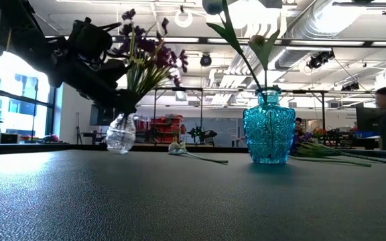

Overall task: Sort flowers into vase by color
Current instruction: Put the transparent vase containing the purple and pink flowers on the table upright

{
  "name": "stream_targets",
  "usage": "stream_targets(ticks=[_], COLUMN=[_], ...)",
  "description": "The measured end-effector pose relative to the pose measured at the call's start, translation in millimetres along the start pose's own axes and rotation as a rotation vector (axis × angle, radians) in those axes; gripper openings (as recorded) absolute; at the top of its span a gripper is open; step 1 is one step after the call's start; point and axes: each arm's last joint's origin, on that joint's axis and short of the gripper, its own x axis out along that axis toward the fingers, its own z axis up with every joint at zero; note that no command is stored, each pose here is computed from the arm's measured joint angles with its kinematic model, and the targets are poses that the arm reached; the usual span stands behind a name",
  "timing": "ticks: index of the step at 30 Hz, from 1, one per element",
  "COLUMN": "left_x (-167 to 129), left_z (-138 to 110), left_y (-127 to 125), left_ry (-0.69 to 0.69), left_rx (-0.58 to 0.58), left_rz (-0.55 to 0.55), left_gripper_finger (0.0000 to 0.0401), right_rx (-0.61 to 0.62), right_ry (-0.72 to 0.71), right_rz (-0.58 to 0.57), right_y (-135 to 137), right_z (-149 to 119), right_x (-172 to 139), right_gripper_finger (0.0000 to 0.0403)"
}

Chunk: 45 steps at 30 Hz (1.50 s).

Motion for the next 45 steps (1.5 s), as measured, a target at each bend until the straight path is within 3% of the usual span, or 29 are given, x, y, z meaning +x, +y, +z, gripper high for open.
stream_targets(ticks=[8, 15, 21, 29, 45], left_x=[7.8, -3.3, -2.9, 18.4, 37.0], left_z=[-10.7, -23.2, -14.5, -3.9, -30.1], left_y=[18.9, 30.4, 28.1, 23.5, 16.5], left_ry=[-0.015, -0.137, -0.212, -0.259, -0.209], left_rx=[-0.086, -0.197, -0.234, -0.192, -0.12], left_rz=[0.04, -0.064, -0.145, -0.161, -0.203], left_gripper_finger=[0.022, 0.022, 0.022, 0.022, 0.0222], right_rx=[0.0, -0.005, -0.011, -0.015, -0.01], right_ry=[0.001, 0.001, 0.002, 0.002, 0.009], right_rz=[0.002, 0.003, 0.005, 0.005, 0.018], right_y=[0.1, 0.2, 0.2, 0.2, 0.5], right_z=[-0.1, -0.1, -0.1, -0.1, -0.2], right_x=[-0.1, -0.1, -0.1, -0.1, -0.2], right_gripper_finger=[0.0084, 0.0084, 0.0084, 0.0084, 0.0084])
